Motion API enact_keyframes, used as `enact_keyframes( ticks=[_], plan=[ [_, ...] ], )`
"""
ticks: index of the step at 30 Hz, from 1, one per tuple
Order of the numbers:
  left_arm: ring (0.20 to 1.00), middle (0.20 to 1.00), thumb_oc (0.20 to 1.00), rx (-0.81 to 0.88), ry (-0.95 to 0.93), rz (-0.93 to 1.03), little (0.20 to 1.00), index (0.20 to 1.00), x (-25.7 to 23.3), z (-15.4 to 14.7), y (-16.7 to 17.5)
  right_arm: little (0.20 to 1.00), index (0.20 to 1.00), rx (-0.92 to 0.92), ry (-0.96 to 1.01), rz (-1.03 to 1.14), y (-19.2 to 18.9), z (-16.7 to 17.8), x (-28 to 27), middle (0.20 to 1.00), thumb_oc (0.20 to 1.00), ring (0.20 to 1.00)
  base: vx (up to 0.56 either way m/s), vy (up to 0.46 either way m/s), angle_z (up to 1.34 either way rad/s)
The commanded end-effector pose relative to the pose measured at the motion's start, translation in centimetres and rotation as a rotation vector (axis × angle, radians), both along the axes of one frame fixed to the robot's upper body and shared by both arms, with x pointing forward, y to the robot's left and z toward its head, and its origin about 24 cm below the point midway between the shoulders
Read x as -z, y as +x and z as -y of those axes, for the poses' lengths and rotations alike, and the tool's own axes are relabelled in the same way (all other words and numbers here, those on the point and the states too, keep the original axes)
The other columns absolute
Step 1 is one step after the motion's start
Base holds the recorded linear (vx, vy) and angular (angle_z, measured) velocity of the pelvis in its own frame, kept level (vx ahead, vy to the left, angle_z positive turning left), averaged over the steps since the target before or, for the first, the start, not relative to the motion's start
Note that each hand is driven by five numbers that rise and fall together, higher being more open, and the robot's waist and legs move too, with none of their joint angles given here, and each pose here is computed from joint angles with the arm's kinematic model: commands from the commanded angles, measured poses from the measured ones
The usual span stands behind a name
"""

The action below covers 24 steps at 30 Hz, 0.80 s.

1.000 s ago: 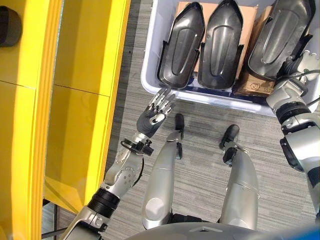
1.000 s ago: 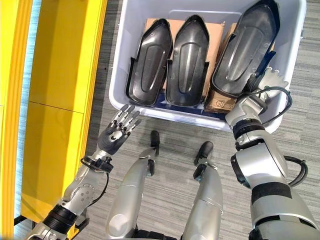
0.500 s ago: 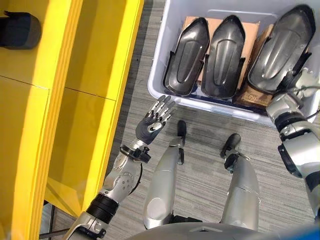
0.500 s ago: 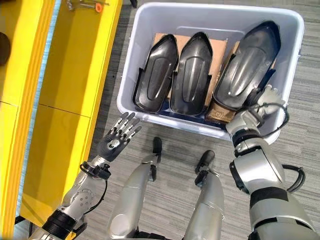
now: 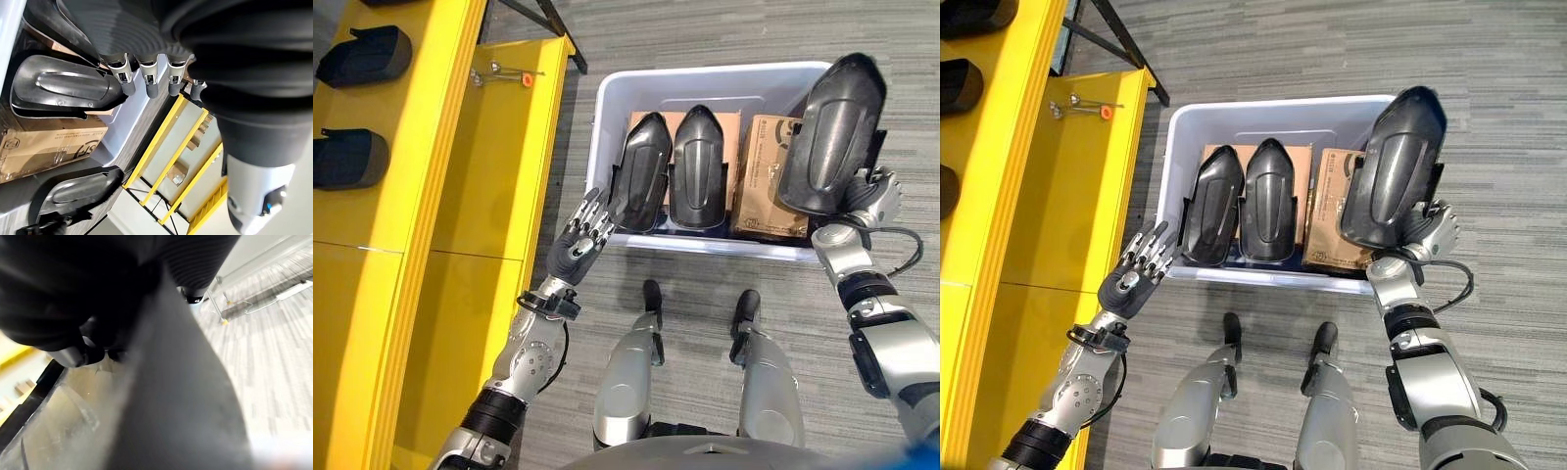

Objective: Move parts from the plastic box to the shelf.

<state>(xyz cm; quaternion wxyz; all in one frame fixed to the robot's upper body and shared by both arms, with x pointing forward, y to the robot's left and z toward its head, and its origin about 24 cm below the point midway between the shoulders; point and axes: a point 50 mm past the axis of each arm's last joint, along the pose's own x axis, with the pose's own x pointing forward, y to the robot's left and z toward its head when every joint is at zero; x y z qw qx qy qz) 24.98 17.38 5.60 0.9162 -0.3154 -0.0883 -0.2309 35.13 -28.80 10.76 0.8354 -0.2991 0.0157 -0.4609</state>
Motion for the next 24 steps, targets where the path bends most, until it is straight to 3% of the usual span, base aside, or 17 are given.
enact_keyframes(
  ticks=[1, 4, 7, 11, 14, 17, 24],
  plan=[
    [1.000, 1.000, 1.000, 0.049, 0.017, 0.090, 1.000, 1.000, -1.2, 0.1, -0.4, 0.200, 0.200, -0.049, -0.054, 0.118, 0.8, 0.4, -3.9, 0.200, 0.200, 0.200, 0.08, -0.023, -0.05],
    [1.000, 1.000, 1.000, 0.042, 0.026, 0.068, 1.000, 1.000, -0.7, -0.1, -0.7, 0.200, 0.200, -0.133, 0.078, 0.120, 0.9, 0.3, -3.4, 0.200, 0.200, 0.200, 0.09, -0.015, 0.02],
    [1.000, 1.000, 1.000, 0.029, 0.043, 0.018, 1.000, 1.000, 0.0, -0.1, -1.0, 0.200, 0.200, -0.364, 0.211, 0.097, 1.4, -1.5, -2.7, 0.200, 0.200, 0.200, 0.14, -0.001, 0.01],
    [1.000, 1.000, 1.000, 0.014, 0.059, -0.006, 1.000, 1.000, 0.4, -0.3, -1.4, 0.200, 0.200, -0.524, 0.271, 0.101, 1.5, -3.3, -2.4, 0.200, 0.200, 0.200, 0.06, 0.019, 0.02],
    [1.000, 1.000, 1.000, -0.023, 0.054, -0.069, 1.000, 1.000, 1.6, -0.8, -2.6, 0.200, 0.200, -0.808, 0.416, 0.097, 0.4, -8.1, -0.8, 0.200, 0.200, 0.200, 0.13, 0.077, 0.03],
    [1.000, 1.000, 1.000, -0.059, 0.069, -0.115, 1.000, 1.000, 2.7, -1.2, -3.8, 0.200, 0.200, -0.976, 0.528, 0.060, -1.7, -11.4, 1.6, 0.200, 0.200, 0.200, 0.15, 0.115, 0.13],
    [1.000, 1.000, 1.000, -0.118, 0.037, -0.175, 1.000, 1.000, 3.4, -1.6, -4.7, 0.200, 0.200, -1.173, 0.675, -0.002, -4.2, -16.6, 4.0, 0.200, 0.200, 0.200, 0.07, 0.119, 0.12]
  ],
)
